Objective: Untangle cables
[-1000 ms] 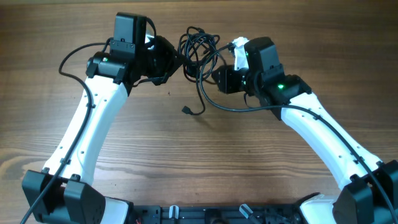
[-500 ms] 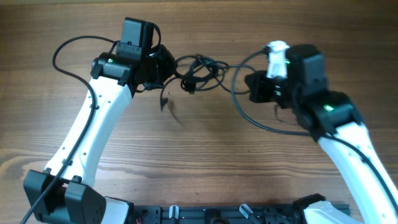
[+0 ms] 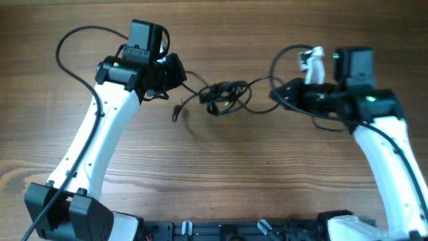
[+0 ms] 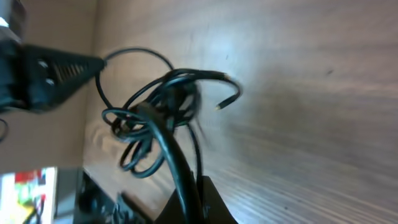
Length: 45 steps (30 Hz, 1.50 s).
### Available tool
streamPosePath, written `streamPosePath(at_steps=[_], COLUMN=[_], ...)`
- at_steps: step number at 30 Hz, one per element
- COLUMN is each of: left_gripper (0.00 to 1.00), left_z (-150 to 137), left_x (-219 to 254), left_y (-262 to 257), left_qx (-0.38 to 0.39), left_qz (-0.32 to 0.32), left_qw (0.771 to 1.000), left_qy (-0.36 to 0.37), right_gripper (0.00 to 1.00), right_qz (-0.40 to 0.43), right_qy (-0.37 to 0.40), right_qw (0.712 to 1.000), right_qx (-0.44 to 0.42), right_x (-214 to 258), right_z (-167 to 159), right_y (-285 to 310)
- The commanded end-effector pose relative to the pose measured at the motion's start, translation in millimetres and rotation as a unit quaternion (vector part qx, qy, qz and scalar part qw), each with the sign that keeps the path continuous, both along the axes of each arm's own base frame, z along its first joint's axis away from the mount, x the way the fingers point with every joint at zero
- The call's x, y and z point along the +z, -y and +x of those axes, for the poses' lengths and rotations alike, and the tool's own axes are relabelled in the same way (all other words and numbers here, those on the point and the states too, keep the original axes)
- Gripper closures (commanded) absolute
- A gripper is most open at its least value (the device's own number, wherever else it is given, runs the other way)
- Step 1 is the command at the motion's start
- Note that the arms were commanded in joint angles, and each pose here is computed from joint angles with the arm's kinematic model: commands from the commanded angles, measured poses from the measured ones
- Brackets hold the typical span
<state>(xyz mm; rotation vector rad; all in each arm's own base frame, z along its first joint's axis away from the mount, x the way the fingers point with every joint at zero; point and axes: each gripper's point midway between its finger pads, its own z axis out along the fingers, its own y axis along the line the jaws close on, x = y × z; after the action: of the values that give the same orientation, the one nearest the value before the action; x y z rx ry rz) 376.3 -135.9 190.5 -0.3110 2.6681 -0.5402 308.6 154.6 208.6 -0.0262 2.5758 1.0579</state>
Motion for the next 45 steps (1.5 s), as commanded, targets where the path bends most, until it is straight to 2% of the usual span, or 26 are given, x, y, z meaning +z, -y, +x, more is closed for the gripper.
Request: streamPosePath(at_steps=[1, 3, 4, 5, 7, 10, 11, 13, 16, 21, 23, 26, 29, 33, 35, 37, 39, 45], left_gripper=[0.56, 0.25, 0.16, 0.15, 0.18, 0.31, 0.32, 0.29, 0.28, 0.28, 0.22, 0.22, 0.27, 0.40, 0.43, 0.57, 0.62, 0.62], left_z=[-19, -29, -30, -34, -39, -46, -48, -52, -54, -58, -59, -56, -52, -46, -45, -46, -46, -46], left_x=[-2, -4, -5, -7, -16, -45, -55, -65, -61, -62, -63, -77, -103, -128, -139, -150, -154, -178], left_y=[26, 39, 43, 50, 63, 82, 86, 99, 116, 119, 119, 120, 118, 122, 122, 122, 121, 123], left_qx=[-0.133, -0.162, -0.168, -0.178, -0.195, -0.218, -0.221, -0.239, -0.287, -0.332, -0.346, -0.363, -0.362, -0.363, -0.362, -0.363, -0.363, -0.360], left_qz=[0.007, 0.013, 0.013, 0.013, 0.015, 0.023, 0.023, 0.007, -0.016, -0.005, 0.000, 0.025, 0.062, 0.070, 0.073, 0.075, 0.076, 0.077], left_qw=[0.991, 0.987, 0.986, 0.984, 0.981, 0.975, 0.973, 0.968, 0.956, 0.943, 0.938, 0.931, 0.929, 0.928, 0.927, 0.926, 0.926, 0.925], left_qy=[0.009, 0.007, 0.006, 0.003, -0.006, -0.045, -0.059, -0.073, -0.051, -0.033, -0.027, -0.026, -0.041, -0.052, -0.063, -0.074, -0.078, -0.097], right_gripper=[0.96, 0.96, 0.96, 0.96, 0.96, 0.96, 0.96, 0.96, 0.96, 0.96, 0.96, 0.96, 0.95, 0.96, 0.96, 0.96, 0.96, 0.96], right_qz=[-0.056, -0.091, -0.103, -0.108, -0.113, -0.108, -0.101, -0.073, -0.026, 0.068, 0.083, 0.110, 0.111, 0.113, 0.125, 0.134, 0.152, 0.241], right_qy=[-0.036, -0.057, -0.063, -0.068, -0.080, -0.108, -0.110, -0.104, -0.095, -0.102, -0.106, -0.107, -0.106, -0.106, -0.102, -0.102, -0.098, -0.080], right_qw=[0.998, 0.994, 0.993, 0.992, 0.990, 0.988, 0.989, 0.992, 0.995, 0.991, 0.988, 0.984, 0.984, 0.985, 0.984, 0.983, 0.980, 0.961], right_qx=[0.013, -0.004, -0.010, -0.013, -0.012, -0.001, 0.004, 0.014, 0.029, 0.062, 0.074, 0.086, 0.086, 0.080, 0.080, 0.078, 0.080, 0.106], right_x=[-33, -53, -60, -66, -80, -103, -106, -106, -102, -106, -111, -110, -109, -109, -105, -103, -97, -66], right_z=[0, 4, 7, 9, 15, 19, 20, 27, 35, 43, 43, 42, 43, 45, 46, 47, 48, 47], right_y=[-15, -11, -9, -7, -8, -14, -16, -18, -16, -17, -21, -27, -26, -22, -21, -19, -18, -19])
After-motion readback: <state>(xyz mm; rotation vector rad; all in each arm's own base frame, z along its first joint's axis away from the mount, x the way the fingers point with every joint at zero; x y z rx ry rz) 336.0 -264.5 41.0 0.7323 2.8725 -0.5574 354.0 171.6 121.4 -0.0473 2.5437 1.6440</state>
